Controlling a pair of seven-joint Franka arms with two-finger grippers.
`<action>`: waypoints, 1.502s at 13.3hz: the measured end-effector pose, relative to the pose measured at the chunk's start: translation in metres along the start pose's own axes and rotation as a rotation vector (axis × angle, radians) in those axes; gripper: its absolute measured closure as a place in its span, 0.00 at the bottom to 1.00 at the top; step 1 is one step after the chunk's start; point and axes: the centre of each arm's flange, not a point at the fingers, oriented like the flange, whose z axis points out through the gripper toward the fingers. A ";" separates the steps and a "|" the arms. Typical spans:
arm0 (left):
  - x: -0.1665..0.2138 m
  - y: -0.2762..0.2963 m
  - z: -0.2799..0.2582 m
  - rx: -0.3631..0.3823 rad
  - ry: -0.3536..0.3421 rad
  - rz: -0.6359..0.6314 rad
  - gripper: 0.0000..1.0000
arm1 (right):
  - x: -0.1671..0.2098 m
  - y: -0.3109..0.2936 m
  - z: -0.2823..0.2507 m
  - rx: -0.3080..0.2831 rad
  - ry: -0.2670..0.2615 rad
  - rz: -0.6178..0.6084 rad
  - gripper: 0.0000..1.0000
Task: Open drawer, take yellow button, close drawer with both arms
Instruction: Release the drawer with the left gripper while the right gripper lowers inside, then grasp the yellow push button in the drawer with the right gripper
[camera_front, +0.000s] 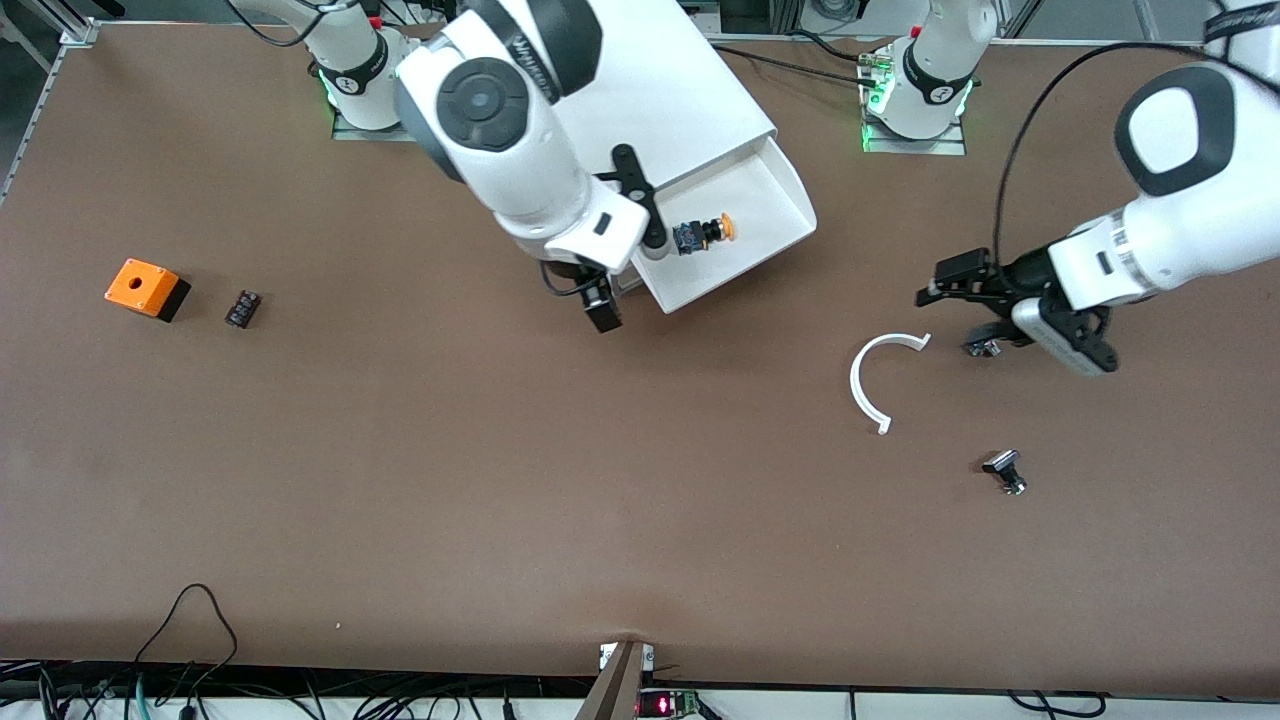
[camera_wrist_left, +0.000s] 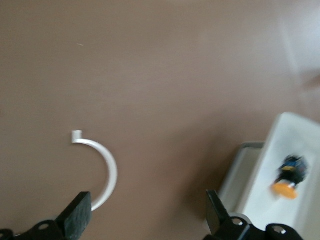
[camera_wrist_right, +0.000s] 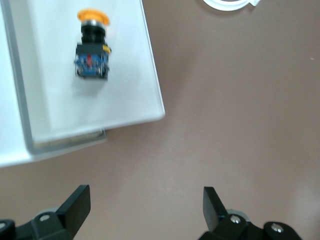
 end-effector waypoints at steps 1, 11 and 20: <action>0.002 0.007 -0.026 0.070 -0.034 0.038 0.00 | 0.011 -0.002 0.009 0.010 -0.003 0.001 0.00; -0.002 0.041 -0.105 0.323 -0.171 -0.054 0.00 | 0.092 -0.038 0.060 0.040 -0.061 0.062 0.00; -0.004 0.034 -0.098 0.347 -0.171 -0.249 0.00 | 0.117 -0.053 0.079 0.024 -0.123 0.093 0.00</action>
